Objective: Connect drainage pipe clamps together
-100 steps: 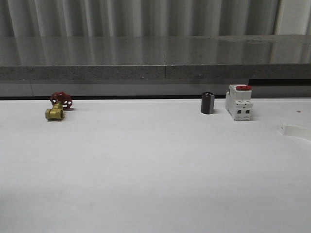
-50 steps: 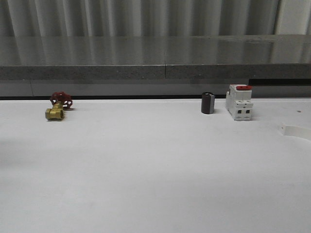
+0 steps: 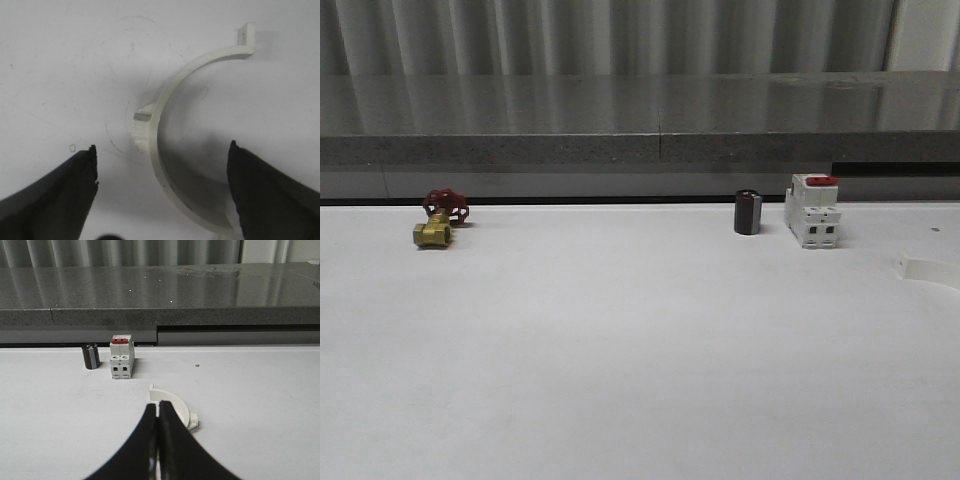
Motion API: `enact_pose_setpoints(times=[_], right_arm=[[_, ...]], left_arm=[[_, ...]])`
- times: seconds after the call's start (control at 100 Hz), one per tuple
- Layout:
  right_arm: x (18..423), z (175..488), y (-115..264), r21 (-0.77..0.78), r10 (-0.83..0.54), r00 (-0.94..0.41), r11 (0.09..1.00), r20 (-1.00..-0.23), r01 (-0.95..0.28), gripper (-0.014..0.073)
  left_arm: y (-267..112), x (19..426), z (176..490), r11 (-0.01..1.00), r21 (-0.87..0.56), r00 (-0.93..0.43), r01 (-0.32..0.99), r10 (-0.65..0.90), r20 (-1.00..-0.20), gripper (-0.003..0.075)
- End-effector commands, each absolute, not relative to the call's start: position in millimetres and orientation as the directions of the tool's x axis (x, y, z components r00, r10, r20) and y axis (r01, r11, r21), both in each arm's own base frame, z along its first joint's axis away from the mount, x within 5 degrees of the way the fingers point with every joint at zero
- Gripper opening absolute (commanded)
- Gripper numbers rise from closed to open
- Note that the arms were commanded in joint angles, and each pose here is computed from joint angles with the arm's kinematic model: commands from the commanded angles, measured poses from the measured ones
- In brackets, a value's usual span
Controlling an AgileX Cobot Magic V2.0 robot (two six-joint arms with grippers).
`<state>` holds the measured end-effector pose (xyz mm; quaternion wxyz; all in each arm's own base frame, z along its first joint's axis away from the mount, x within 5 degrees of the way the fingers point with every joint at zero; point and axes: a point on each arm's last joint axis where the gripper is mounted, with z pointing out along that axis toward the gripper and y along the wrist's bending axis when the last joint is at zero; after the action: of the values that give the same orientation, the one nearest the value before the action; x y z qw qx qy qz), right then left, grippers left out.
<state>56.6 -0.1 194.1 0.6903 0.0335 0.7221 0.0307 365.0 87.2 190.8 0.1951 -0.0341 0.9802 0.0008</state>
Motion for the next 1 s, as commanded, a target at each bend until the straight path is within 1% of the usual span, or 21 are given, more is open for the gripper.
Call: enact_pose_setpoints(times=[0.0,0.09,0.24,0.32,0.49,0.54,0.58,0.63,0.68,0.72,0.75,0.79,0.82,0.83,0.84,0.92,0.99], right_arm=[[54.4,207.5,-0.2,0.086,0.086,0.069,0.996,-0.994,-0.002,-0.0118],[54.4,207.5,-0.2,0.086,0.086,0.069,0.996,-0.994,-0.002,-0.0118],[54.4,207.5,-0.2,0.086,0.086,0.069,0.996,-0.994,-0.002,-0.0118],[54.4,207.5,-0.2,0.086,0.086,0.069,0.996,-0.994,-0.002,-0.0118],[54.4,207.5,-0.2,0.086,0.086,0.069,0.996,-0.994,-0.002,-0.0118],[54.4,207.5,-0.2,0.086,0.086,0.069,0.996,-0.994,-0.002,-0.0118],[54.4,207.5,-0.2,0.086,0.086,0.069,0.996,-0.994,-0.002,-0.0118],[54.4,207.5,-0.2,0.086,0.086,0.069,0.996,-0.994,-0.002,-0.0118],[54.4,207.5,-0.2,0.086,0.086,0.069,0.996,-0.994,-0.002,-0.0118],[54.4,207.5,-0.2,0.086,0.086,0.069,0.996,-0.994,-0.002,-0.0118],[54.4,207.5,-0.2,0.086,0.086,0.069,0.996,-0.994,-0.002,-0.0118],[54.4,207.5,-0.2,0.086,0.086,0.069,0.996,-0.994,-0.002,-0.0118],[54.4,207.5,-0.2,0.086,0.086,0.069,0.996,-0.994,-0.002,-0.0118],[54.4,207.5,-0.2,0.086,0.086,0.069,0.996,-0.994,-0.002,-0.0118],[54.4,207.5,-0.2,0.086,0.086,0.069,0.996,-0.994,-0.002,-0.0118],[54.4,207.5,-0.2,0.086,0.086,0.069,0.996,-0.994,-0.002,-0.0118],[54.4,207.5,-0.2,0.086,0.086,0.069,0.996,-0.994,-0.002,-0.0118]], left_arm=[[90.3,374.3,205.9,0.997,-0.004,-0.877,-0.083,-0.075,-0.475,0.0526],[91.7,378.5,192.9,0.996,-0.005,-0.884,-0.086,-0.078,-0.461,0.0526],[93.7,384.3,179.1,0.996,-0.002,-0.884,-0.091,-0.081,-0.461,0.0526],[94.0,385.3,175.0,0.996,-0.002,-0.886,-0.091,-0.082,-0.456,0.0526],[95.0,387.6,175.4,0.995,0.005,-0.874,-0.095,-0.081,-0.479,0.0526],[95.3,388.4,175.8,0.995,0.007,-0.869,-0.096,-0.081,-0.488,0.0514],[95.6,388.8,176.1,0.995,0.01,-0.867,-0.096,-0.079,-0.493,0.0488],[95.7,389.1,176.2,0.995,0.011,-0.865,-0.097,-0.079,-0.496,0.0437],[95.7,389.1,176.2,0.995,0.011,-0.865,-0.097,-0.079,-0.496,0.0372],[95.6,388.9,176.2,0.995,0.011,-0.866,-0.096,-0.079,-0.494,0.0302],[95.5,388.7,176.0,0.995,0.01,-0.867,-0.096,-0.079,-0.492,0.0271],[95.3,388.2,175.8,0.995,0.008,-0.87,-0.095,-0.079,-0.487,0.0203],[95.2,387.9,175.6,0.995,0.007,-0.872,-0.095,-0.079,-0.483,0.0177],[95.1,387.7,175.4,0.996,0.007,-0.873,-0.094,-0.079,-0.48,0.0153],[95.0,387.6,175.4,0.996,0.006,-0.874,-0.094,-0.08,-0.479,0.0153],[94.8,386.9,175.0,0.996,0.004,-0.878,-0.093,-0.08,-0.472,0.0083],[94.4,386.3,174.6,0.996,0.0,-0.882,-0.093,-0.082,-0.464,0.0051]])
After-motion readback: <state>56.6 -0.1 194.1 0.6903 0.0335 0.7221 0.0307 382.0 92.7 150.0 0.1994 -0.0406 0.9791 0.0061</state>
